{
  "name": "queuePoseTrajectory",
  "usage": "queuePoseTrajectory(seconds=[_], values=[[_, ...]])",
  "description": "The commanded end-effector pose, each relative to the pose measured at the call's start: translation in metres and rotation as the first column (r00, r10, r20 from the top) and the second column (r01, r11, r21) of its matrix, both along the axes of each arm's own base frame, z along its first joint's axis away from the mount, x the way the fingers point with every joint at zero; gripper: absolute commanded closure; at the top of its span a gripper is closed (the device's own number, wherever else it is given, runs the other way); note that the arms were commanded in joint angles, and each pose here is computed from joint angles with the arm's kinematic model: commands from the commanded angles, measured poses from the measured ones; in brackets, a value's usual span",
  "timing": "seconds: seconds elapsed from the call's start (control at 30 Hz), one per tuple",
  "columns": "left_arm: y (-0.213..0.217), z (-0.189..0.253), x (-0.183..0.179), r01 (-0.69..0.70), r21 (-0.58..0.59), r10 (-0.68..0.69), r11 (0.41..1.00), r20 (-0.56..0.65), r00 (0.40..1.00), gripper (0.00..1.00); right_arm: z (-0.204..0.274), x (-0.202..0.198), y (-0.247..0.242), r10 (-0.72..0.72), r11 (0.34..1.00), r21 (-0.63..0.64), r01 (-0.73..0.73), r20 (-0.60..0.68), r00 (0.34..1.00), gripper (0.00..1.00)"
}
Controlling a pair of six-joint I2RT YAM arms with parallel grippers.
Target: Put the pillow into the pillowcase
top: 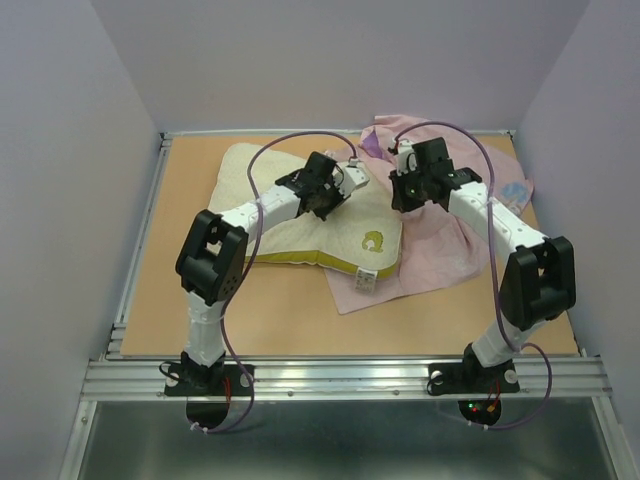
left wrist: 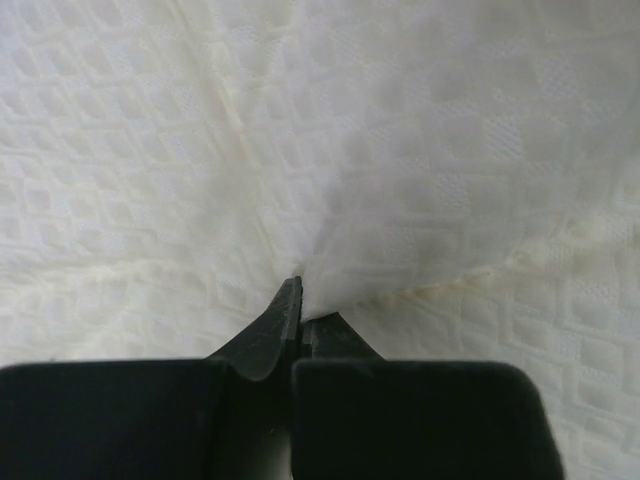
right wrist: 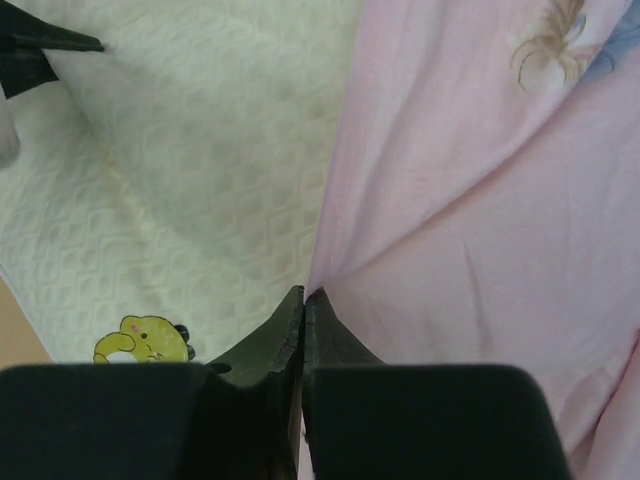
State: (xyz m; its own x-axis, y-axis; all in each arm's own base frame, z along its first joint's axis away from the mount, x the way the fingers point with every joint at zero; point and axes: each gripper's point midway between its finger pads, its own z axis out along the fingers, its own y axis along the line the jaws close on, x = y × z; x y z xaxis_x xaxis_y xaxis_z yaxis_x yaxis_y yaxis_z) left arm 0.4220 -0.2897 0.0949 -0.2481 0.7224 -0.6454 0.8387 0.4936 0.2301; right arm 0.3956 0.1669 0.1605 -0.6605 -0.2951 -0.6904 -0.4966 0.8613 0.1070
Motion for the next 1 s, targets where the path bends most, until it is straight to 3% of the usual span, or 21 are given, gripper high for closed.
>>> queuePoseTrajectory(seconds=[0.0, 0.03, 0.07, 0.1, 0.13, 0.17, 0.2, 0.27, 0.37, 0.5, 0.7, 0.77, 0.93, 0.97], values=[[0.001, 0.038, 0.031, -0.229, -0.197, 0.236, 0.953, 0.014, 0.972, 1.0, 0.019, 0.013, 0.006, -0.046, 0.998, 0.031, 0.045, 0.023, 0.999, 0.9], [-0.005, 0.038, 0.021, -0.211, -0.235, 0.202, 0.949, -0.061, 0.977, 0.91, 0.018, 0.013, 0.004, -0.058, 0.998, 0.027, 0.058, 0.019, 0.998, 0.6], [-0.009, 0.045, 0.015, -0.176, -0.28, 0.153, 0.944, -0.101, 0.983, 0.87, 0.017, 0.012, -0.002, -0.084, 0.996, 0.012, 0.083, 0.015, 0.996, 0.43], [-0.01, 0.051, 0.01, -0.153, -0.301, 0.123, 0.941, -0.114, 0.986, 0.83, 0.018, 0.011, -0.006, -0.097, 0.995, 0.008, 0.097, 0.016, 0.995, 0.32], [-0.01, 0.054, 0.004, -0.1, -0.3, 0.072, 0.949, -0.104, 0.992, 0.72, 0.018, 0.01, -0.012, -0.11, 0.994, 0.002, 0.11, 0.014, 0.994, 0.17], [-0.01, 0.072, -0.003, -0.05, -0.316, 0.031, 0.948, -0.067, 0.997, 0.65, 0.02, 0.009, -0.019, -0.124, 0.992, 0.0, 0.124, 0.019, 0.992, 0.14], [-0.013, 0.076, -0.016, 0.026, -0.326, -0.047, 0.945, -0.057, 0.997, 0.61, 0.019, 0.009, -0.034, -0.156, 0.988, -0.001, 0.156, 0.01, 0.988, 0.14], [-0.011, 0.094, -0.035, 0.191, -0.292, -0.188, 0.937, 0.037, 0.981, 0.36, 0.027, 0.003, -0.056, -0.195, 0.981, 0.022, 0.195, 0.008, 0.981, 0.14], [-0.011, 0.098, -0.061, 0.329, -0.211, -0.319, 0.92, 0.082, 0.944, 0.34, 0.028, -0.017, -0.067, -0.177, 0.984, 0.031, 0.177, -0.013, 0.984, 0.22], [-0.015, 0.1, -0.091, 0.53, -0.055, -0.514, 0.846, 0.18, 0.839, 0.33, 0.002, -0.052, -0.063, -0.131, 0.99, 0.045, 0.136, -0.092, 0.987, 0.31], [-0.036, 0.064, -0.136, 0.668, 0.078, -0.67, 0.74, 0.163, 0.724, 0.32, -0.044, -0.08, -0.054, -0.112, 0.987, 0.086, 0.134, -0.223, 0.968, 0.34], [-0.042, 0.051, -0.144, 0.699, 0.105, -0.705, 0.708, 0.164, 0.69, 0.01, -0.051, -0.076, -0.056, -0.122, 0.987, 0.078, 0.141, -0.205, 0.971, 0.34], [-0.055, 0.021, -0.148, 0.718, 0.196, -0.744, 0.668, 0.189, 0.641, 0.01, -0.068, -0.072, -0.055, -0.147, 0.982, 0.083, 0.17, -0.232, 0.962, 0.35], [-0.054, 0.008, -0.144, 0.703, 0.221, -0.737, 0.676, 0.176, 0.653, 0.01, -0.069, -0.07, -0.055, -0.149, 0.982, 0.084, 0.171, -0.222, 0.964, 0.35]])
